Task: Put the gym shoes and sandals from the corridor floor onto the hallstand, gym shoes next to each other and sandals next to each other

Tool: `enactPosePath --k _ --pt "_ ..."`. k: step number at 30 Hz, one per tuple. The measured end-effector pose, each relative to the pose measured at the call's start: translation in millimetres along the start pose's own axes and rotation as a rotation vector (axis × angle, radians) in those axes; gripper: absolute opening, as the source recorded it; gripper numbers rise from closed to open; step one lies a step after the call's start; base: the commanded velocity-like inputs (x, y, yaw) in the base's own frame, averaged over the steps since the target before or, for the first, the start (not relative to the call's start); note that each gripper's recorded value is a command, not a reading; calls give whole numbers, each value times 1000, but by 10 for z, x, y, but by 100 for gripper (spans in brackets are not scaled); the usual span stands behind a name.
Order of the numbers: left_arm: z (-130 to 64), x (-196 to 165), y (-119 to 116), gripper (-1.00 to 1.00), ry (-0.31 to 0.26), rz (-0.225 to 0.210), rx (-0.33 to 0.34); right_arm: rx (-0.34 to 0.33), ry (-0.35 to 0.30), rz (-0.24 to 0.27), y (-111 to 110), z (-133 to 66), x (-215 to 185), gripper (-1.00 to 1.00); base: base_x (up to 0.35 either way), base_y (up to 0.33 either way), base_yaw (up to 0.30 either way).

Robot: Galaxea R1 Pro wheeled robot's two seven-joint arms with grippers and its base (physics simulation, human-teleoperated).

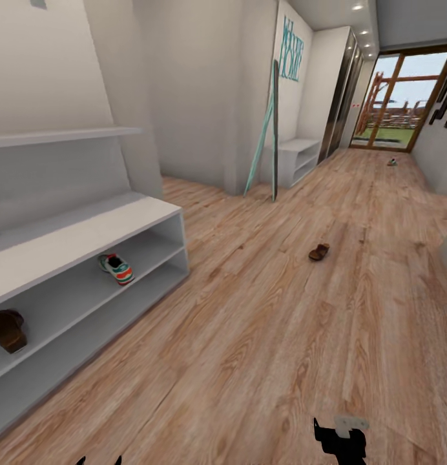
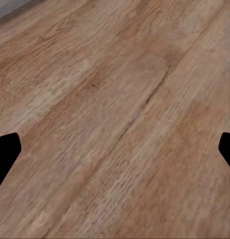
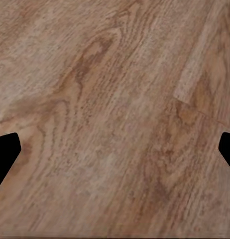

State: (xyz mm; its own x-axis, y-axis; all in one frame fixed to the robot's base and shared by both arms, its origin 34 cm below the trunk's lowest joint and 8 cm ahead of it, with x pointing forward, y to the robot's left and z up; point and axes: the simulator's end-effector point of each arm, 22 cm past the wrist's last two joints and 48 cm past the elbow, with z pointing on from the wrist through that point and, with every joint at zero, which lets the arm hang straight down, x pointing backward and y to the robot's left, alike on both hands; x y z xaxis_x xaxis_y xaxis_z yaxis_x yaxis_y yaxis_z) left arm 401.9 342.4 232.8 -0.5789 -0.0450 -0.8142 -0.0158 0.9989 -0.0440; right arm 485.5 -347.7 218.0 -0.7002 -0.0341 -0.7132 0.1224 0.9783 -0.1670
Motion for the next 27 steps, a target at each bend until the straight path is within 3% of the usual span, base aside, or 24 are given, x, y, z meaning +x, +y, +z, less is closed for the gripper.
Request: enactPosePath --k 27 --pt "-129 -438 -21 100 -19 0 1 0 -20 4 -56 -201 -431 100 0 0 -289"
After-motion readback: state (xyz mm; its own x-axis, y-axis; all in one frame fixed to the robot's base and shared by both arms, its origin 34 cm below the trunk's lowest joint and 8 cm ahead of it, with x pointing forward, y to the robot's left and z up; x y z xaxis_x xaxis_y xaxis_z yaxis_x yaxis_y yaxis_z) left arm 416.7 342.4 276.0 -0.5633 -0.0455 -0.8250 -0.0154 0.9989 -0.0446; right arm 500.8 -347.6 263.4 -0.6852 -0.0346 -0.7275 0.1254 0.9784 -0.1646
